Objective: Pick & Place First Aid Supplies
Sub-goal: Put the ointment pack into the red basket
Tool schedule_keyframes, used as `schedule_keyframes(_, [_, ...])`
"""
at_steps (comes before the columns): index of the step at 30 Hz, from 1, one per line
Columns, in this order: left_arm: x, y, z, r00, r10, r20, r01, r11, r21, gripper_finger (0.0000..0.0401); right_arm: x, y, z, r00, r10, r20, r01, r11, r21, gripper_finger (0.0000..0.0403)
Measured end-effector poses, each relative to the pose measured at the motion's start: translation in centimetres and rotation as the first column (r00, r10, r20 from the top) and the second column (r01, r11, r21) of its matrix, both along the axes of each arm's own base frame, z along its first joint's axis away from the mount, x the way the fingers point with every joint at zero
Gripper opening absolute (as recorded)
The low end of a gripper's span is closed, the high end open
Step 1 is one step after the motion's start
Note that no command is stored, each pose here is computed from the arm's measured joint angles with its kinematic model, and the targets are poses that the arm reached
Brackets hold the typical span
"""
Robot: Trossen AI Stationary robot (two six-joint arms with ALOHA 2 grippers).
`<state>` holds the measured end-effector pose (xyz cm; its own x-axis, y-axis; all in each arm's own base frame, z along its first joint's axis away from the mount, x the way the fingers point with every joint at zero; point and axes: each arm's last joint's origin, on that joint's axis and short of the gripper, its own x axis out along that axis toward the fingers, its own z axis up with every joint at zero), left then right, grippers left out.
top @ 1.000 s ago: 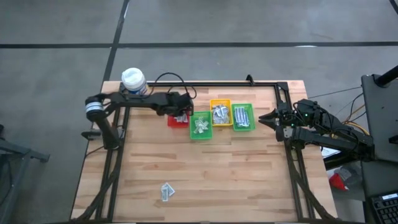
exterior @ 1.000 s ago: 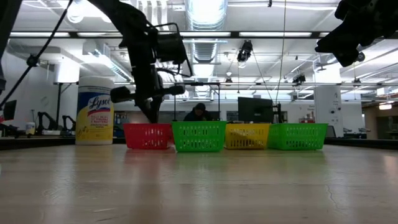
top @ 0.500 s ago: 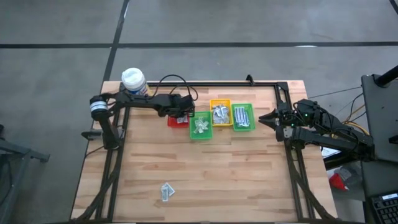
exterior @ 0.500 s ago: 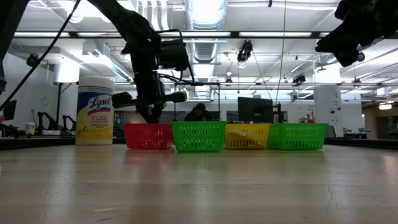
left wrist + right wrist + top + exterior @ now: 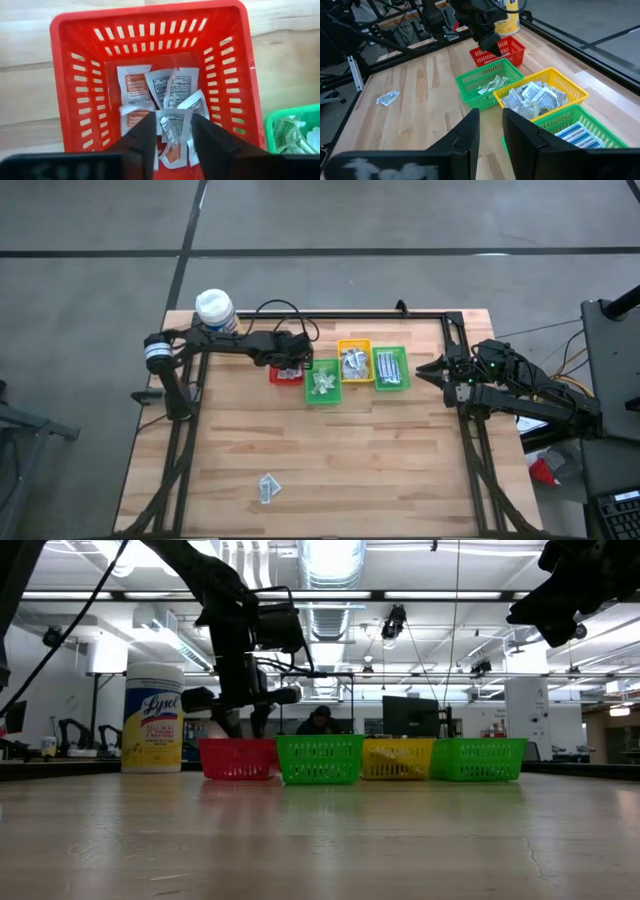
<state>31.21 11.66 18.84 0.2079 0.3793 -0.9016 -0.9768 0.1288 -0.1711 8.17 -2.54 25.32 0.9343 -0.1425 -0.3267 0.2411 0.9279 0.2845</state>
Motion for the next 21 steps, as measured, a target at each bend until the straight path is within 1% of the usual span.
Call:
schedule_keyframes(3, [-0.1, -0.2, 0.4, 0.999, -0.034, 0.020, 0.035, 0.999, -0.030, 0.0146, 0.0, 0.0, 0.0, 1.000, 0.000, 0.000, 0.000, 1.000, 0.000, 0.0075])
schedule_keyframes(6, [-0.3, -0.5, 1.4, 0.995, -0.081, 0.063, 0.085, 0.994, -0.067, 0.0161, 0.0, 0.0, 0.0, 1.000, 0.000, 0.000, 0.000, 1.000, 0.000, 0.0070])
schedule_keyframes(9, [-0.7, -1.1, 2.7, 0.984, -0.120, 0.132, 0.136, 0.983, -0.121, 0.0163, 0.0, 0.0, 0.0, 1.000, 0.000, 0.000, 0.000, 1.000, 0.000, 0.0068])
schedule_keyframes(13, [-1.0, -2.5, 4.7, 0.955, -0.174, 0.242, 0.223, 0.955, -0.195, 0.0163, 0.0, 0.0, 0.0, 1.000, 0.000, 0.000, 0.000, 1.000, 0.000, 0.0072])
schedule_keyframes(16, [-1.3, -4.2, 6.1, 0.930, -0.192, 0.312, 0.272, 0.933, -0.236, 0.0163, 0.0, 0.0, 0.0, 1.000, 0.000, 0.000, 0.000, 1.000, 0.000, 0.0077])
schedule_keyframes(21, [-1.6, -7.6, 7.9, 0.896, -0.219, 0.386, 0.337, 0.901, -0.272, 0.0163, 0.0, 0.0, 0.0, 1.000, 0.000, 0.000, 0.000, 1.000, 0.000, 0.0084])
